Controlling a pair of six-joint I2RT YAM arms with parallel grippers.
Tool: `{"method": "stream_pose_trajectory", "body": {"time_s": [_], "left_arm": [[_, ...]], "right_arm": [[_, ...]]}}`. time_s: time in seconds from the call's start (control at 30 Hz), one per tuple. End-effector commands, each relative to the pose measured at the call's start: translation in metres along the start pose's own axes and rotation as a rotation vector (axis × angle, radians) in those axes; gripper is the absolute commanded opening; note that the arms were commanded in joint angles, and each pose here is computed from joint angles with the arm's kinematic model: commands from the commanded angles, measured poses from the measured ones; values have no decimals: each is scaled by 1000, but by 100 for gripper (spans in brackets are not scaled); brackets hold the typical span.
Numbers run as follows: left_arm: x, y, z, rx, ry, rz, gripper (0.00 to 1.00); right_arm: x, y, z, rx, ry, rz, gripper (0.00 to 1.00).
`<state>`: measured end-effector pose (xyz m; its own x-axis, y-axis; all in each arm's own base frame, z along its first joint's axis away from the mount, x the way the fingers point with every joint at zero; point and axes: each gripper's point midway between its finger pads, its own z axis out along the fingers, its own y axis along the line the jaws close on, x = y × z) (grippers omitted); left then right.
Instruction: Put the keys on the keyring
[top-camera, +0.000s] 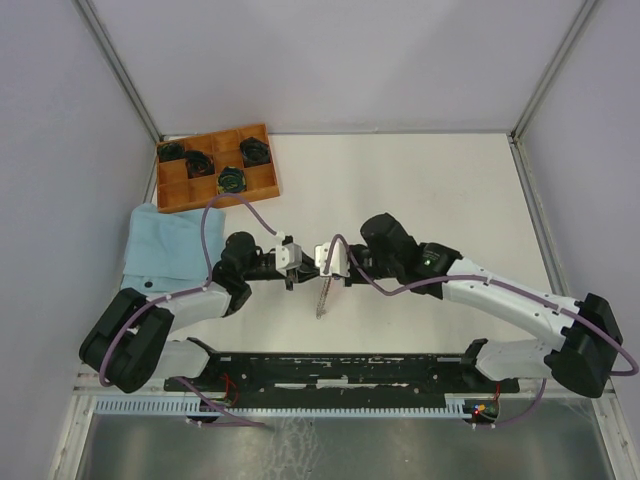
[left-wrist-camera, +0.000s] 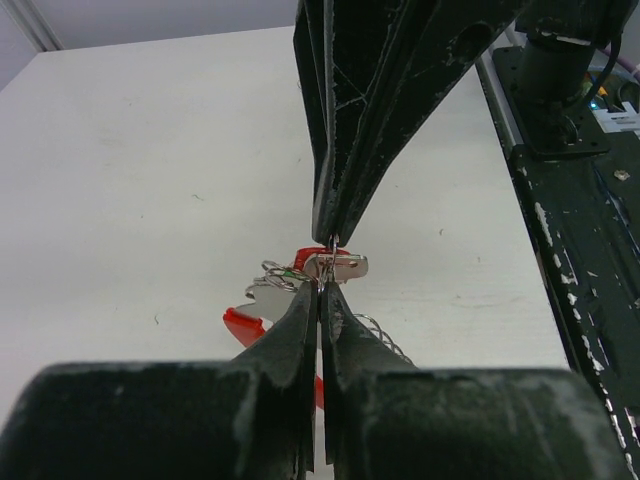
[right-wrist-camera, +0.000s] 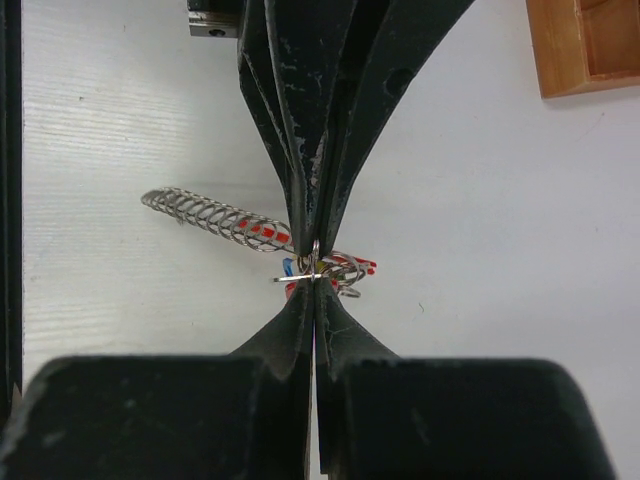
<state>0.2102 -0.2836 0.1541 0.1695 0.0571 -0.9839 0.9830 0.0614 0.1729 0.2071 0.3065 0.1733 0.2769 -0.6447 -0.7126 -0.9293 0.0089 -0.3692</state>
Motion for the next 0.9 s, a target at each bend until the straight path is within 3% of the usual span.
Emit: {"method": "stream_pose_trajectory", "body": {"time_s": [0.0, 0.4, 0.87], "left_arm": [[-20, 16, -3, -91, -53, 12, 3], [-27, 24, -4, -166, -98, -64, 3], [-39, 29, -6, -262, -205, -186, 3]], "right_arm": [[7, -5, -11, 69, 21, 25, 1], [22, 10, -1, 69, 5, 93, 1], [6, 9, 27, 64, -131, 154, 1]]}}
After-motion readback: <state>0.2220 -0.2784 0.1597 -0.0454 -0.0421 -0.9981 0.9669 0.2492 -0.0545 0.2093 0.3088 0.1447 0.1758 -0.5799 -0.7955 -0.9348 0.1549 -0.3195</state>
